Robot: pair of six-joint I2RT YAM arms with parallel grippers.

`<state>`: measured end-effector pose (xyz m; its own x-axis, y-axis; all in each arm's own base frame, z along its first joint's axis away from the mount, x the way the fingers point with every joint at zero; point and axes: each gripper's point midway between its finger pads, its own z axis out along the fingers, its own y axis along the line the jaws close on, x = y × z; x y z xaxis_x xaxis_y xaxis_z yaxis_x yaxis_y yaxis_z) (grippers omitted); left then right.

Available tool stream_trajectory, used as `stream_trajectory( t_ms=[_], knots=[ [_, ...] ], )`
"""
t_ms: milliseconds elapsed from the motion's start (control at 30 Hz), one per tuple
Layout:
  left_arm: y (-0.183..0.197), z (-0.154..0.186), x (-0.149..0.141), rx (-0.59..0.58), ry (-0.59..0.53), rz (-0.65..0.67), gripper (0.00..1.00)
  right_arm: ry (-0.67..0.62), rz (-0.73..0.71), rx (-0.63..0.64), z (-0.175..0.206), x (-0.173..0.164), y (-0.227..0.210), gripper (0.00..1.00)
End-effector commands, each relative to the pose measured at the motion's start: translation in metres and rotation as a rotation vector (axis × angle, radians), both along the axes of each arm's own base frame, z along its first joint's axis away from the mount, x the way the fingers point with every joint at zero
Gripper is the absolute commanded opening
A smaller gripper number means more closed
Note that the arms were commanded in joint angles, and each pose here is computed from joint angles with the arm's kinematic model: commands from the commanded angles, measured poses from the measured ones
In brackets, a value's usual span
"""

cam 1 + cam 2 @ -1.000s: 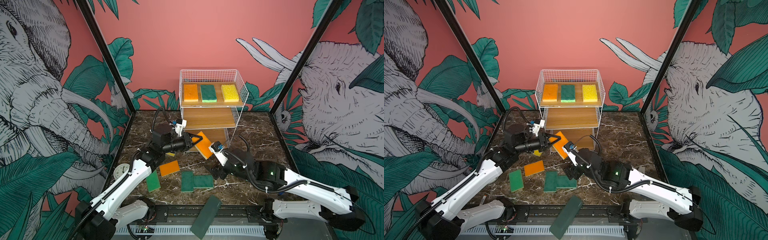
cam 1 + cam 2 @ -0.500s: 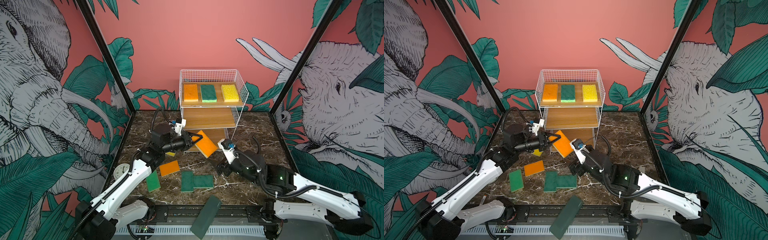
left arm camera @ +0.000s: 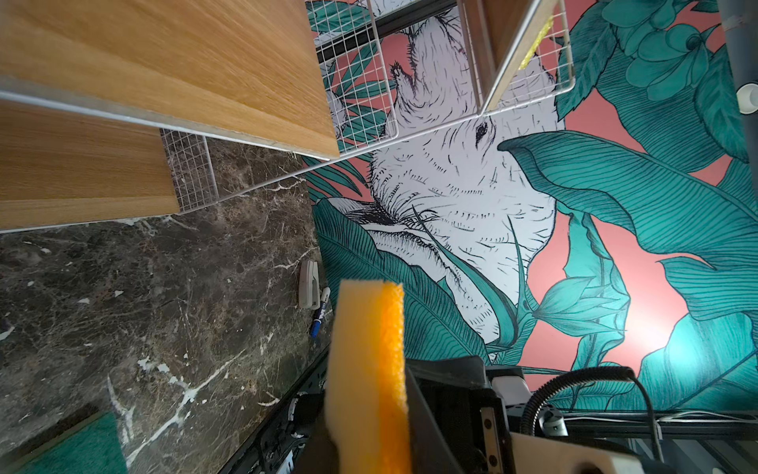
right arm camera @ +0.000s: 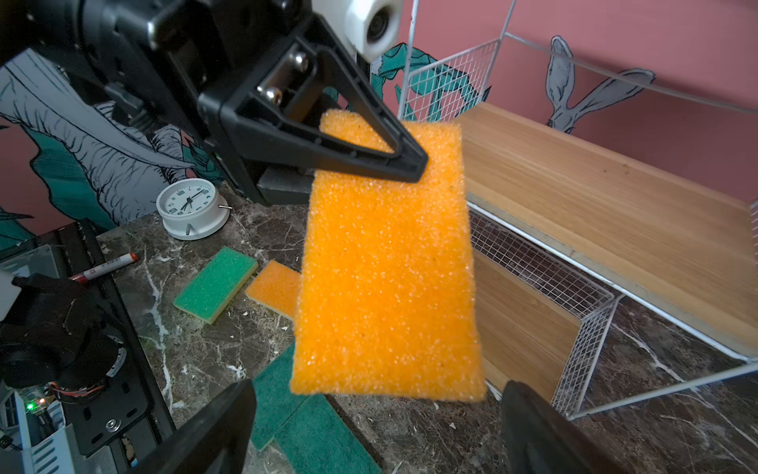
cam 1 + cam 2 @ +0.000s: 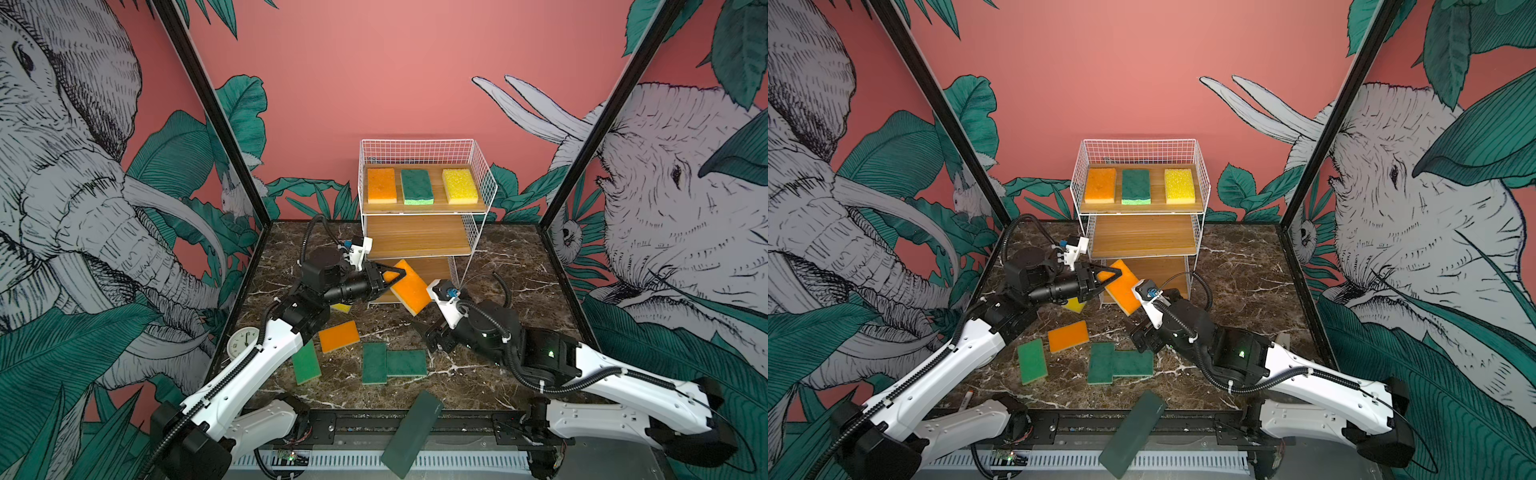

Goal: Arrange cleaning sponges on a shelf
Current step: Pick up the cleaning sponge from the bottom-right of the table.

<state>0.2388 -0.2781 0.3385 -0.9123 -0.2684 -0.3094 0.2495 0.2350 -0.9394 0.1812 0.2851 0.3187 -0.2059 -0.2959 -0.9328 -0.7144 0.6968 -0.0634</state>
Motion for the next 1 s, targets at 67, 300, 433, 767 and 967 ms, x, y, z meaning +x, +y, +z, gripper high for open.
stream_trajectory(
  t_ms=[67,300,433,767,967],
  knots=[
    [0.000,0.028,-0.009,-0.056,-0.057,-0.032,0.20,-0.056,-0.049,0.051,0.014,0.005,-0.010,0.98],
    [-0.001,0.031,-0.011,-0.074,-0.054,-0.045,0.20,-0.058,-0.025,0.041,0.012,0.008,0.003,0.99],
    [-0.001,0.030,-0.013,-0.076,-0.051,-0.049,0.20,-0.059,-0.027,0.047,0.013,0.012,0.007,0.99],
    [-0.002,0.025,-0.016,-0.076,-0.043,-0.058,0.19,-0.069,-0.070,0.132,0.024,0.024,0.001,0.96],
    [-0.004,0.026,-0.016,-0.081,-0.046,-0.065,0.19,-0.047,-0.047,0.113,0.018,0.025,0.008,0.92]
  ],
)
